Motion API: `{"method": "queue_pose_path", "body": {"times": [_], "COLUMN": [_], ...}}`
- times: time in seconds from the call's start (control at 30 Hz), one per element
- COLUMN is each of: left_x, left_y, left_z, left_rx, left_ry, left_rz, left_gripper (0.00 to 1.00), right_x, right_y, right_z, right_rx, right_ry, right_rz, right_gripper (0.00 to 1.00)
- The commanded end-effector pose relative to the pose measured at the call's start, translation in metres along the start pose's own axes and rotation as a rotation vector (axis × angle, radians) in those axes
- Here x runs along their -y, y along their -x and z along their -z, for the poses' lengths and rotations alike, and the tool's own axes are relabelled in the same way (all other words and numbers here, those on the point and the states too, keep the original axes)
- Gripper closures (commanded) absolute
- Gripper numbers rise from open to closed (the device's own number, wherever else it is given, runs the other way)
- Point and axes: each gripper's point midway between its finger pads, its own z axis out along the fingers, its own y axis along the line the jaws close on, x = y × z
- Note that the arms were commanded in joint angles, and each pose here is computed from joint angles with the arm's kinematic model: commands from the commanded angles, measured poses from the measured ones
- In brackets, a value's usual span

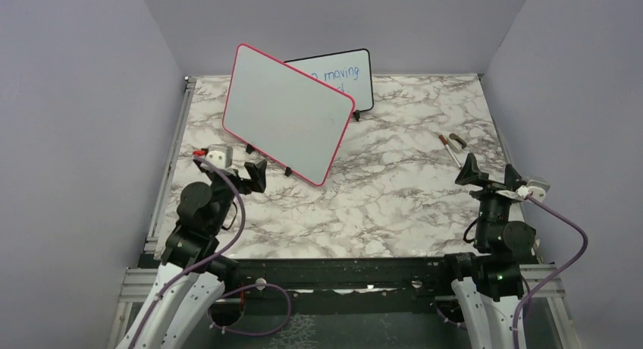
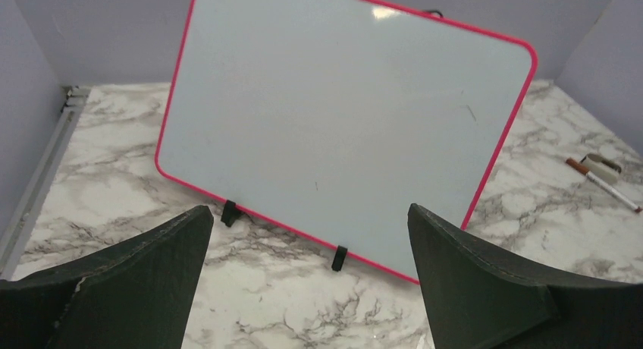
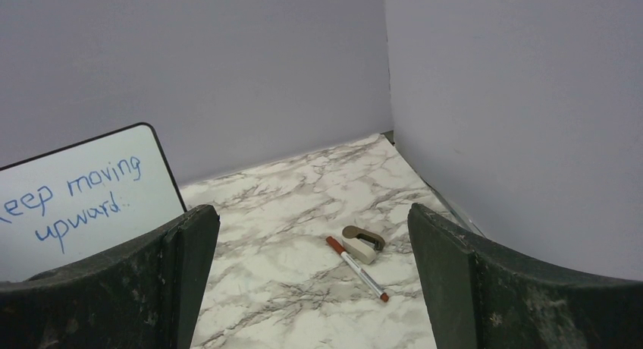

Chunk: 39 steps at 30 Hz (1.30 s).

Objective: Write a sentence on the whiteboard
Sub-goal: Move the whiteboard to the center of the board.

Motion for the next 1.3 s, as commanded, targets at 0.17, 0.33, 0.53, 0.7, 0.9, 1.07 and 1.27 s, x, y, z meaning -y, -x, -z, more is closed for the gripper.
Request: {"method": "queue_pose_path", "body": {"times": [0.17, 0.33, 0.53, 0.7, 0.9, 1.07, 1.27], "left_x": [0.010, -0.007, -0.007, -0.019, -0.022, -0.018, 0.002], "left_y": [-0.054, -0.059, -0.083, -0.104, -0.125, -0.141, -0.165], "left_z": [-0.031, -0.038, -0.060, -0.075, -0.088, -0.095, -0.100], "left_rx": [-0.195, -0.184, -0.248, -0.311, -0.356, -0.377, -0.436], "left_ry": [-0.067, 0.017, -0.041, -0.062, -0.156, -0.240, -0.381], "left_rz": [-0.069, -0.100, -0.158, -0.149, -0.152, -0.163, -0.116], "left_gripper": [0.01, 0.01, 0.01, 0.01, 0.01, 0.03, 0.14], "right_x": [-0.004, -0.006, -0.010, -0.009, -0.010, -0.011, -0.011], "right_y": [0.007, 0.009, 0.009, 0.011, 0.011, 0.011, 0.010], "right_z": [0.004, 0.006, 0.007, 0.008, 0.009, 0.010, 0.009], "right_rx": [0.045, 0.055, 0.054, 0.061, 0.056, 0.058, 0.056], "right_ry": [0.034, 0.043, 0.064, 0.057, 0.063, 0.067, 0.065], "right_rz": [-0.010, -0.020, -0.028, -0.033, -0.037, -0.041, -0.038], "right_gripper": [0.00, 0.00, 0.00, 0.00, 0.00, 0.00, 0.00]}}
